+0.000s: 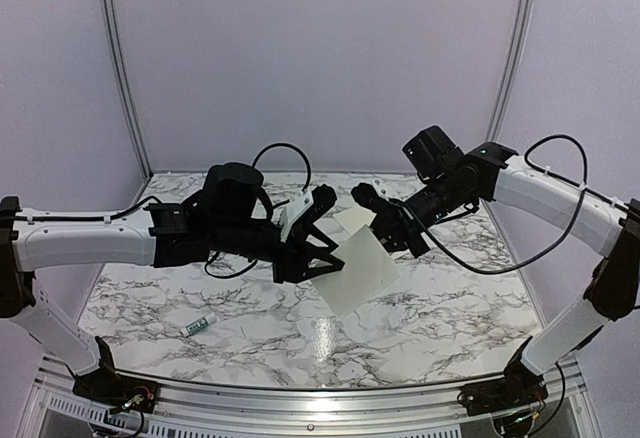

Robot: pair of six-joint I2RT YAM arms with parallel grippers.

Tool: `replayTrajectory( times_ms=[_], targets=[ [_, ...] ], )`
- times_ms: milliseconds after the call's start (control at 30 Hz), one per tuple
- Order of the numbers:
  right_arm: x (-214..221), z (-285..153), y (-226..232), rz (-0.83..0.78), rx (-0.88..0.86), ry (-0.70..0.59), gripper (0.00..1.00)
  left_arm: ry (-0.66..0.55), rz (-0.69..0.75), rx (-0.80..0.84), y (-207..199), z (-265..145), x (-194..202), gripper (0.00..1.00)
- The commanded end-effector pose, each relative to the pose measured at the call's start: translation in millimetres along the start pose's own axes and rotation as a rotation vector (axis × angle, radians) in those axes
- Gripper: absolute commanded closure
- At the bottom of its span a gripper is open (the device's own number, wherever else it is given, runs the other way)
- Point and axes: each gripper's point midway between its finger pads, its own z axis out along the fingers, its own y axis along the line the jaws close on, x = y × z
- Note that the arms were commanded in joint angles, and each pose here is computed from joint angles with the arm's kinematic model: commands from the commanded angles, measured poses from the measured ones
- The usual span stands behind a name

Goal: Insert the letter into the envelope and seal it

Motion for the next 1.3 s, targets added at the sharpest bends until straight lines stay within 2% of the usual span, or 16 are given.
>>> replayTrajectory(
  times_ms=[0,233,433,533,567,667,833,933,1000,1067,1267],
  targets=[
    [-8.1,1.4,3.2,-0.008,-0.031,-0.007,1.0,-0.076,-0.036,0.103,-11.2,0.2,-13.4,0.62],
    [-5.5,-0.3,1.2,-0.02,-0.006,0.012,1.0,-0.046,-0.116,0.172,-11.1,8.0,-8.5,0.9],
    [-6.9,-3.8,1.3,-0.026,0.012,0.018,0.99,-0.026,-0.136,0.182,-9.7,13.8,-2.3,0.99],
    [-2.4,-4.3,-0.5,-0.018,0.026,0.043,0.95,-0.04,-0.14,0.173,-8.5,12.9,-5.8,1.0],
    [0.7,-5.4,-2.9,-0.013,0.042,0.06,0.92,-0.046,-0.143,0.166,-7.5,12.4,-6.7,1.0],
    [5.0,-21.9,-15.4,0.002,0.113,0.072,0.73,-0.051,-0.15,0.144,-4.9,9.8,-7.2,1.0],
    [-9.4,-97.9,-50.2,0.044,0.296,-0.036,0.48,-0.076,-0.154,0.069,4.0,2.1,-13.5,1.0],
    [-23.9,-142.0,-60.3,0.055,0.39,-0.137,0.26,-0.123,-0.165,0.003,13.6,-3.6,-24.7,1.0],
    [-25.9,-147.9,-58.7,0.08,0.397,-0.199,0.04,-0.158,-0.186,-0.053,23.4,-6.2,-31.5,1.0],
    [-22.8,-142.1,-52.6,0.107,0.367,-0.247,0.01,-0.206,-0.207,-0.09,30.3,-9.0,-39.6,1.0],
    [-15.1,-125.0,-55.9,0.236,0.265,-0.353,0.02,-0.33,-0.267,-0.074,33.0,-11.2,-62.3,1.0]
  ],
)
